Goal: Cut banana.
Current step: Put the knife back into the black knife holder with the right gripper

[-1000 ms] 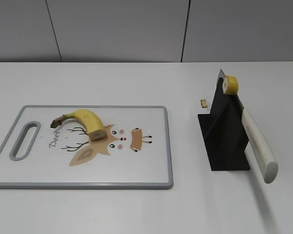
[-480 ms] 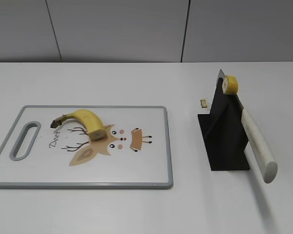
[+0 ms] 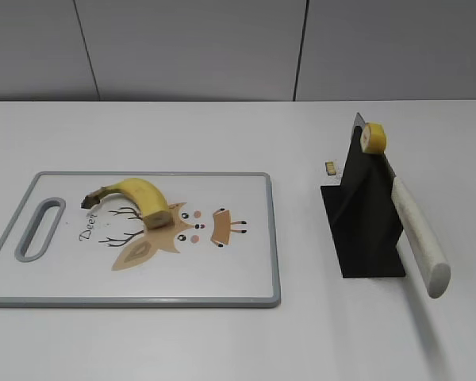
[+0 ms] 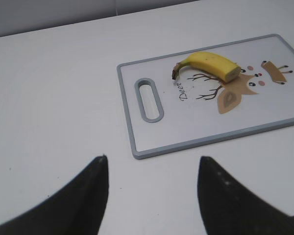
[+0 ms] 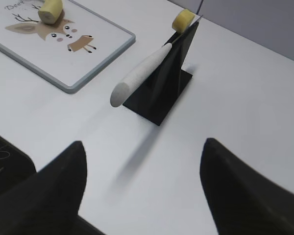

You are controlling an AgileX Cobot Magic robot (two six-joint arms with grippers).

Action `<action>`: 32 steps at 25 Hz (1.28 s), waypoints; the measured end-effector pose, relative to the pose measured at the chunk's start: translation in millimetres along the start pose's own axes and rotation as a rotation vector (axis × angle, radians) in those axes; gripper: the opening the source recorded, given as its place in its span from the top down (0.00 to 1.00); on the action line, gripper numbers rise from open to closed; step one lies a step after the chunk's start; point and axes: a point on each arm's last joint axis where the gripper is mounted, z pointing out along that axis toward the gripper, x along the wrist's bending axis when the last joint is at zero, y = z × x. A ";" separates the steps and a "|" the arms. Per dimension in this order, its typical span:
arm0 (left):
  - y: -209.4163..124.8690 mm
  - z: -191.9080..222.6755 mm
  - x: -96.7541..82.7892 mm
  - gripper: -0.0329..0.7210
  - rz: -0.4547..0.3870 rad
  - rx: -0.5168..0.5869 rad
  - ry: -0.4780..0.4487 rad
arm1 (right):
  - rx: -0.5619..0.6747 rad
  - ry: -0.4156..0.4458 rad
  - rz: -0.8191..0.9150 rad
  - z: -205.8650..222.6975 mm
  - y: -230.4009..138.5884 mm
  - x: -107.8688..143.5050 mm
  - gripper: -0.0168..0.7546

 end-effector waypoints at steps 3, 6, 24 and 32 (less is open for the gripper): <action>0.0 0.0 0.0 0.22 0.000 0.000 0.000 | 0.001 -0.022 0.025 0.3 0.5 1.3 0.26; 0.0 0.0 0.0 0.22 0.000 0.000 0.000 | 0.009 -0.088 0.060 1.0 1.0 1.9 0.26; 0.1 0.0 0.0 0.22 -0.022 0.005 0.039 | 0.036 -0.310 0.167 3.5 2.3 2.6 0.26; 0.2 0.0 -0.5 0.22 -0.084 0.020 0.147 | 0.036 -0.310 0.168 3.5 2.3 2.7 0.26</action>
